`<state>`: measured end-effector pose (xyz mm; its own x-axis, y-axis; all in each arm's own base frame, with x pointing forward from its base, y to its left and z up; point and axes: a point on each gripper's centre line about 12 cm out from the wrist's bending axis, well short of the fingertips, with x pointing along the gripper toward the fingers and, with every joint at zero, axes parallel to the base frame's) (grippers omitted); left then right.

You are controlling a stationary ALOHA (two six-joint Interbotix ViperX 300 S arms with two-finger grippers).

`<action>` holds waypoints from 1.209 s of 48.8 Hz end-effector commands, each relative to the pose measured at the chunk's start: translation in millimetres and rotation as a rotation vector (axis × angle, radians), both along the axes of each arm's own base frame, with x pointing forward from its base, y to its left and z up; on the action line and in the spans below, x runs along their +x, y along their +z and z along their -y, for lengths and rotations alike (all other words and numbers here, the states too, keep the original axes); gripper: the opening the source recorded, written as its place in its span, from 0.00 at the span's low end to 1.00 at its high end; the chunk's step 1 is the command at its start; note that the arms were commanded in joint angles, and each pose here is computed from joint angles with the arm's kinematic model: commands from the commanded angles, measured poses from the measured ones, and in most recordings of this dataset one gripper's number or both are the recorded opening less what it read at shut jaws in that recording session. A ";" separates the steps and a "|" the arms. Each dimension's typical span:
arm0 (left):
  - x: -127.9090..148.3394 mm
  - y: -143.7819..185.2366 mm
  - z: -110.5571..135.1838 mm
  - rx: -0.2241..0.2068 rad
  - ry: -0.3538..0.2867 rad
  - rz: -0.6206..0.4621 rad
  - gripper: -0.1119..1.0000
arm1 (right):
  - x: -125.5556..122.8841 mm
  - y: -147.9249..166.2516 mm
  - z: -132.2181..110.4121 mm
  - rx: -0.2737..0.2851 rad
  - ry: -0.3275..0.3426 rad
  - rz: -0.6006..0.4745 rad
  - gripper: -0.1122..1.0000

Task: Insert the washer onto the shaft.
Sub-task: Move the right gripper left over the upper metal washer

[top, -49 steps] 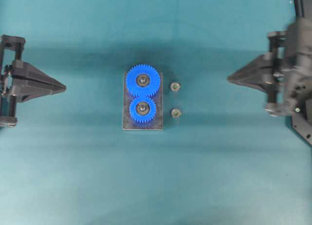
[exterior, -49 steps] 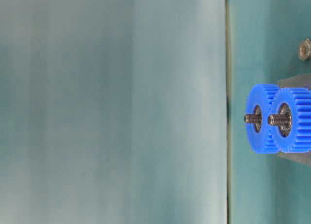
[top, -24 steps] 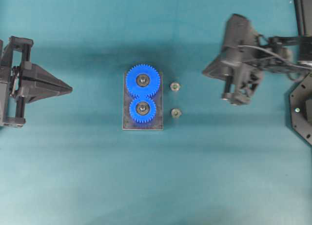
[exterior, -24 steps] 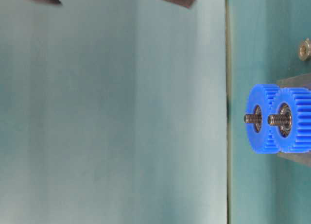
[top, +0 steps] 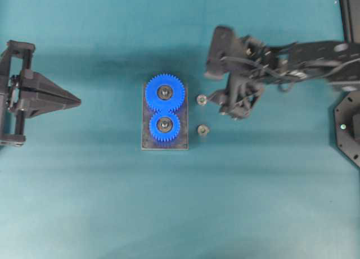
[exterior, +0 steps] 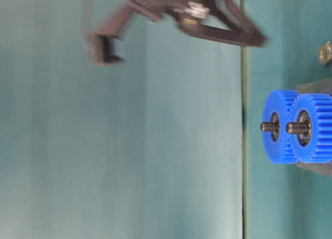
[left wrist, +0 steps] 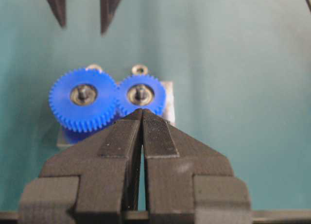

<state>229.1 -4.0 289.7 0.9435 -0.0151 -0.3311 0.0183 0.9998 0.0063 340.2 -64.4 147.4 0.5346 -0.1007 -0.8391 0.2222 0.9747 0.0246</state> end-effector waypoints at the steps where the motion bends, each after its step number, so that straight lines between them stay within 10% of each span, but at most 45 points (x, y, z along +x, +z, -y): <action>1: -1.2 5.3 -0.1 0.004 -0.001 0.020 0.11 | 11.6 -2.4 -4.4 -0.021 0.044 0.018 0.82; 38: -7.1 0.0 -0.2 0.004 -0.001 0.011 0.11 | 26.6 -34.9 -4.7 -0.030 0.084 -0.043 0.78; 59: -6.7 1.9 -0.6 0.006 0.000 0.015 0.11 | 26.0 -40.5 0.4 -0.023 0.064 -0.059 0.48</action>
<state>220.3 -3.7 284.9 0.9425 -0.0147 -0.3340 0.0184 0.9998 0.0079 362.3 -62.3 98.3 0.4672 -0.0808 -0.8805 0.1550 0.9879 -0.0084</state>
